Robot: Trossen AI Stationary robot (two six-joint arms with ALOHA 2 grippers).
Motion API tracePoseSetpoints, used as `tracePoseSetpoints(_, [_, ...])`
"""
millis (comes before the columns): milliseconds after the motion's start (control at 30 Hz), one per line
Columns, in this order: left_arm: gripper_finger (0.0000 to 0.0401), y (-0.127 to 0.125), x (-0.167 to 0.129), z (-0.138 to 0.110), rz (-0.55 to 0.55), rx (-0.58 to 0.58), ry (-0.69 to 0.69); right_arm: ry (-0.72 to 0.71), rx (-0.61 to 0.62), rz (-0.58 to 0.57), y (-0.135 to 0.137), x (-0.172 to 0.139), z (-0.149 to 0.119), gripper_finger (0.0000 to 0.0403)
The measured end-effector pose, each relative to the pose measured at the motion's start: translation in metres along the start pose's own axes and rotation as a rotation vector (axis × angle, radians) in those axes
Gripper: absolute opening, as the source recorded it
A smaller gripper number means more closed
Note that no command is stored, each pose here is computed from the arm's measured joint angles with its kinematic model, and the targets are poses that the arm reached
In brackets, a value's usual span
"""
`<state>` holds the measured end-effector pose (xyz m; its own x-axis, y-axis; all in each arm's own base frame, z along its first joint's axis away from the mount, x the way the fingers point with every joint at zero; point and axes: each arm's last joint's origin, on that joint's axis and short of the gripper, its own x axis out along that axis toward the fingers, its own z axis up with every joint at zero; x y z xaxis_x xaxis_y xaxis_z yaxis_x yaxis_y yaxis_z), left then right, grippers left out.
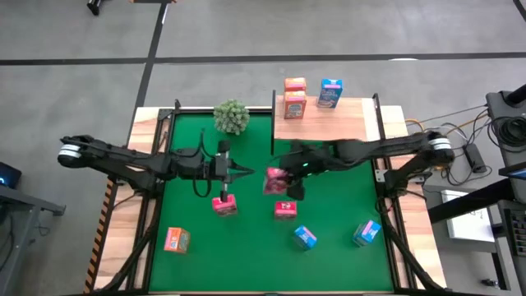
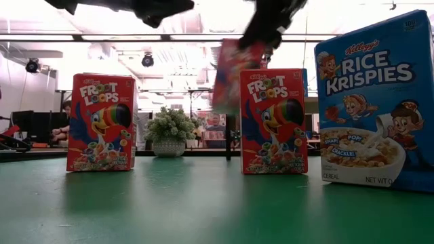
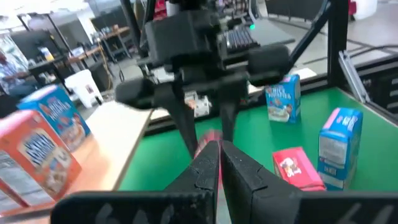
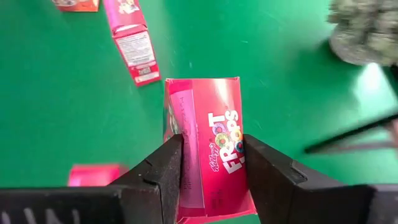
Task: Stack cereal on shelf
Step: Put the top red cereal box on the shelf
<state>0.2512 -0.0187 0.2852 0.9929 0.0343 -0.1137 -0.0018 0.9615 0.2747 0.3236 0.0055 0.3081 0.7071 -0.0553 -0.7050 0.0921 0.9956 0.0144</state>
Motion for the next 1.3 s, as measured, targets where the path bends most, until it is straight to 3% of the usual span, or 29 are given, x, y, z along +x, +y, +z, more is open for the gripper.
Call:
tracePoseSetpoints(200, [0.0,0.004,-0.011,0.008,0.01,0.002,-0.034,0.01,0.068,-0.143,-0.017,-0.073,-0.014,0.0144])
tracePoseSetpoints(433, [0.0,0.004,-0.011,0.008,0.009,0.018,-0.031,0.024,0.238,-0.496,-0.044,-0.144,-0.048,0.0144])
tracePoseSetpoints(533, [0.0,0.003,-0.01,0.008,0.008,0.037,-0.027,0.028,0.291,-0.573,-0.053,-0.163,-0.059,0.0144])
tracePoseSetpoints(833, [0.0,0.004,-0.01,0.008,0.011,0.09,-0.035,0.042,0.361,-0.709,-0.079,-0.183,-0.072,0.0144])
tracePoseSetpoints(1300, [0.0,0.003,-0.01,0.006,0.004,0.095,-0.008,0.12,0.437,-0.779,-0.099,-0.169,-0.071,0.0159])
